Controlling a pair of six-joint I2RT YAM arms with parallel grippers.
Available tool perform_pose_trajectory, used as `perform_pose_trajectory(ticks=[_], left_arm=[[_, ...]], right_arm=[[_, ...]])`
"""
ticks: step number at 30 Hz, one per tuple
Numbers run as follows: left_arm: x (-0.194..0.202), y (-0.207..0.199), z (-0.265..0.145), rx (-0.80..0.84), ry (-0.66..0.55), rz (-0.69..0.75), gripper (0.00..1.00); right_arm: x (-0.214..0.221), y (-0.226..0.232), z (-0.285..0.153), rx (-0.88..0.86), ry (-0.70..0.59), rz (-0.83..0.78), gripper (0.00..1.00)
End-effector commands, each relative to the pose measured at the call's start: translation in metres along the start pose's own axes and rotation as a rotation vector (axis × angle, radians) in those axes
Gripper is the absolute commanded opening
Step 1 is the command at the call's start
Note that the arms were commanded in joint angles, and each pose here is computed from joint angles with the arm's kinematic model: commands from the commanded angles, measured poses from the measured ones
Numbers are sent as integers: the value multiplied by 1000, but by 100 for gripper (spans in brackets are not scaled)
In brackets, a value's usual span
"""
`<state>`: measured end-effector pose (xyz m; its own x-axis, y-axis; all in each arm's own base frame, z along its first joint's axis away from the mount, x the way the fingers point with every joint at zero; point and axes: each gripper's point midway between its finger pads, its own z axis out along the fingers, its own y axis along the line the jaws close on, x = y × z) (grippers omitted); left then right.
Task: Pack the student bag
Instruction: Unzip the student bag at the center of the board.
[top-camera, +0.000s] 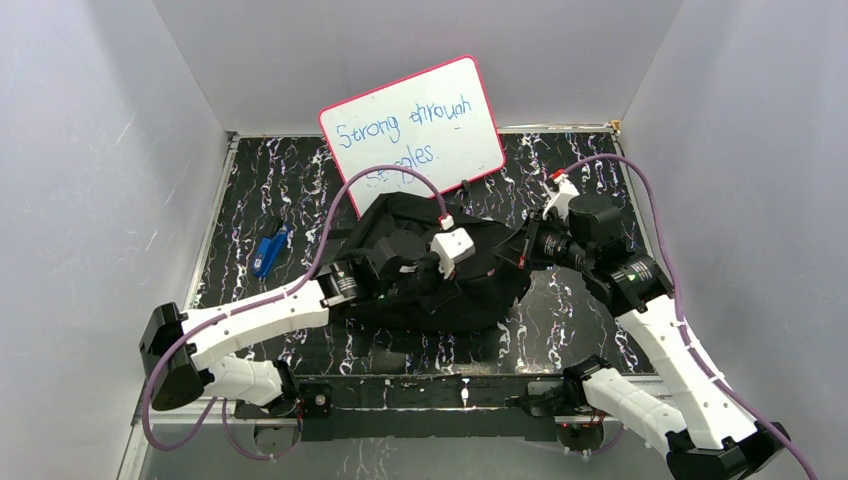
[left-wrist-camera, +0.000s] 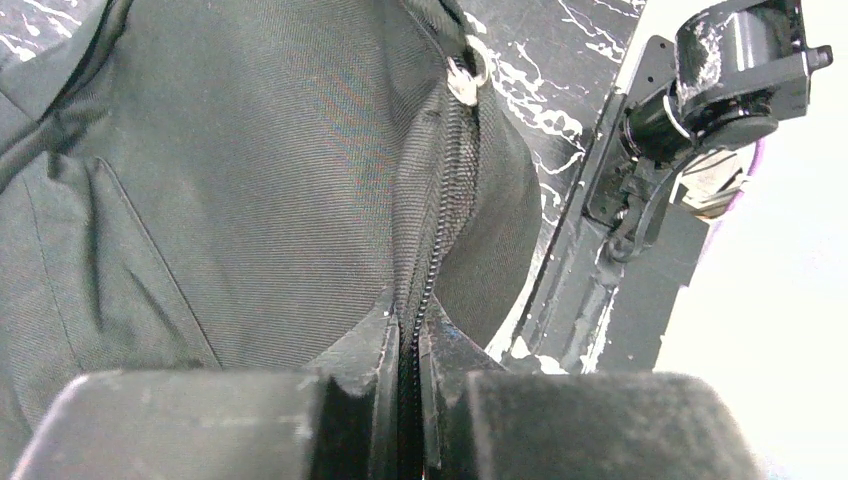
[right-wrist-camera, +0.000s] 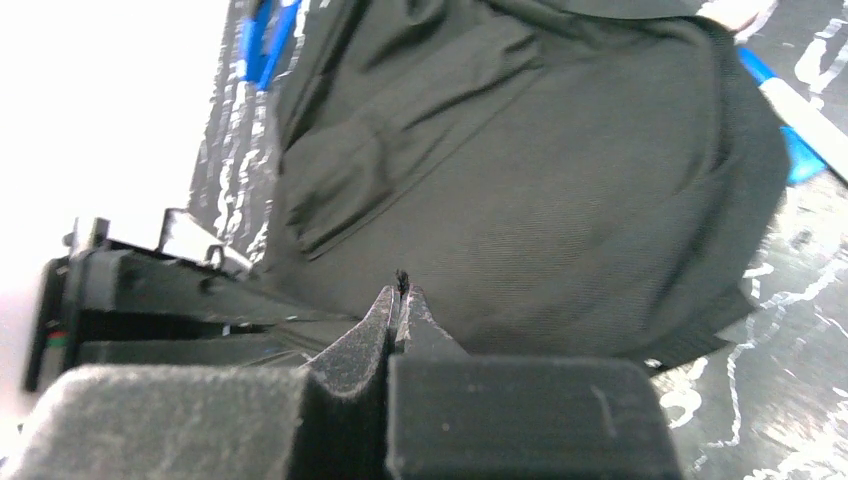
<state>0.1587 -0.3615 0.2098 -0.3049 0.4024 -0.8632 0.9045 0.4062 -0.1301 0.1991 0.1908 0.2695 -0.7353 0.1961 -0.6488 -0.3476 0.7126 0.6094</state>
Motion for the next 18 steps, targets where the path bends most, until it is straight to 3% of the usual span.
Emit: perform_pose_trajectory(ticks=[1, 18], left_arm=[[-1, -18, -20, 68, -45, -41, 0], [82, -37, -49, 88, 123, -228, 0]], right_arm=[[-22, -27, -8, 181, -115, -25, 0], [-31, -102, 14, 521, -160, -45, 0]])
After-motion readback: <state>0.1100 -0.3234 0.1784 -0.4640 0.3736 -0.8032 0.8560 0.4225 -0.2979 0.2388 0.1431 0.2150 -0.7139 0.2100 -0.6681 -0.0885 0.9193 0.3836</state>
